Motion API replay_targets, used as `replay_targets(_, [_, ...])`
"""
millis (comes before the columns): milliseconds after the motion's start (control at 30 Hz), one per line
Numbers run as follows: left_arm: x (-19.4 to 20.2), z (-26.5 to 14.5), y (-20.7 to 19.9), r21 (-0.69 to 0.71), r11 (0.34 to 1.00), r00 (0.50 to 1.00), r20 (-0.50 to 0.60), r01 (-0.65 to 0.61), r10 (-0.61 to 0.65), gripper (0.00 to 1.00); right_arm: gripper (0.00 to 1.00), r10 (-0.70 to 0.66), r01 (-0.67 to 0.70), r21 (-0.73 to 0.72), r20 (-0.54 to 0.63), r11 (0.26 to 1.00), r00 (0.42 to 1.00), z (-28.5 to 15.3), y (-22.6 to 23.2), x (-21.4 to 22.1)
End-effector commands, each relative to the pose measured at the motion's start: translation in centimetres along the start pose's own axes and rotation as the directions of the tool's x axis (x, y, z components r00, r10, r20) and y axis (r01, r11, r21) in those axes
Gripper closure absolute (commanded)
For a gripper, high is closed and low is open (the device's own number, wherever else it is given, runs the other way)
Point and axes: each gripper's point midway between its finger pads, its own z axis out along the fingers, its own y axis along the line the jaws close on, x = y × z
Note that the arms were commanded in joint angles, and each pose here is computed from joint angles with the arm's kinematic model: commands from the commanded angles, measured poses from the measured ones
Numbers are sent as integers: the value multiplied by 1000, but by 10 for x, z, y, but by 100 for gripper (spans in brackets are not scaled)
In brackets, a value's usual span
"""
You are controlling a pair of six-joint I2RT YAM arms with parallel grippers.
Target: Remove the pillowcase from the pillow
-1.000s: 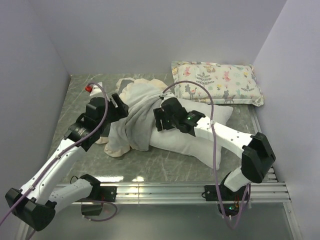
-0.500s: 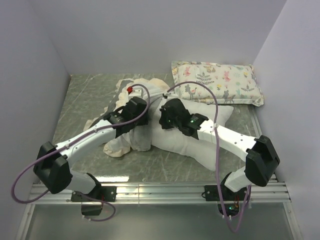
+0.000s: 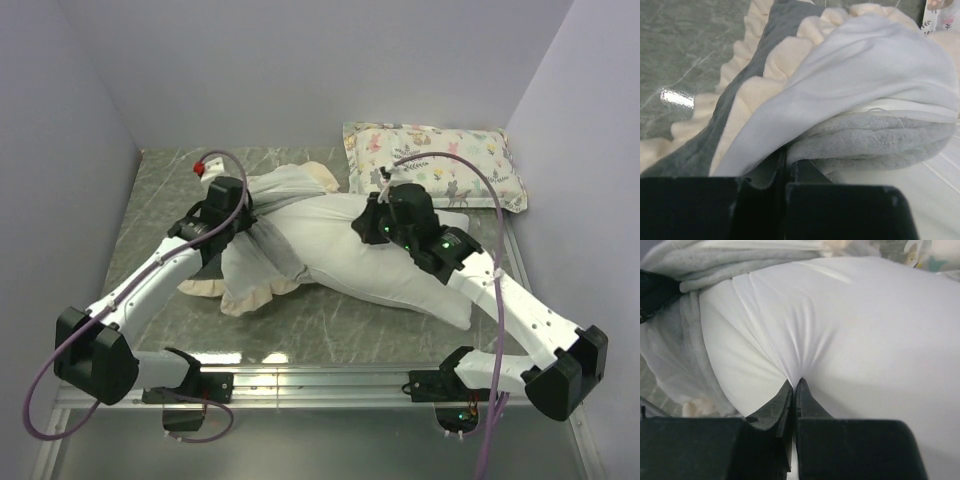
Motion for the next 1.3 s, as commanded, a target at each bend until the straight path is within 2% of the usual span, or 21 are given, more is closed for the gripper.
replay_targets(0, [-25, 10, 94, -264, 962, 995, 92, 69, -46, 99, 100, 15, -43, 177, 154, 983, 988, -48, -60, -44])
replay_targets(167, [-15, 25, 114, -242, 952, 982, 87, 186, -170, 100, 100, 24, -62, 187, 199, 980, 980, -66, -67, -62])
replay_targets(300, [7, 41, 133, -243, 936, 966, 46, 256, -253, 99, 100, 22, -65, 202, 208, 977, 978, -72, -72, -66])
replay_targets(333, [20, 46, 139, -224, 935, 959, -2, 276, -284, 99, 100, 21, -62, 202, 200, 977, 980, -70, -74, -63])
replay_targets(467, [26, 49, 114, -82, 960, 962, -41, 266, -270, 99, 99, -17, 7, 82, 117, 997, 993, -55, -52, -39])
replay_targets(500, [29, 51, 112, -76, 963, 963, -54, 259, -263, 99, 92, -38, 30, 72, 108, 997, 993, -50, -46, -34])
replay_targets(533, [30, 50, 106, -59, 967, 966, -65, 246, -250, 99, 71, -59, 52, 70, 106, 996, 993, -48, -41, -31])
replay_targets(633, [35, 50, 96, -46, 977, 973, -90, 210, -214, 99, 35, -154, 150, 45, 105, 988, 983, -45, -12, -23])
replay_targets(733, [35, 48, 90, -26, 980, 975, -99, 198, -199, 99, 24, -241, 245, -29, 118, 969, 963, -47, 26, -12])
replay_targets(833, [32, 44, 81, -2, 983, 978, -101, 184, -183, 99, 18, -340, 349, -77, 112, 934, 934, -42, 59, 11])
replay_targets(1033, [26, 37, 65, 40, 987, 983, -101, 159, -154, 98, 14, -529, 533, -66, 66, 844, 846, -8, 108, 67])
replay_targets(1200, [20, 29, 52, 71, 989, 987, -105, 131, -123, 96, 10, -635, 638, 12, -75, 770, 769, 51, 103, 121])
replay_targets(1267, [17, 24, 47, 89, 989, 989, -102, 115, -106, 89, 10, -658, 671, 39, -160, 741, 736, 72, 88, 146])
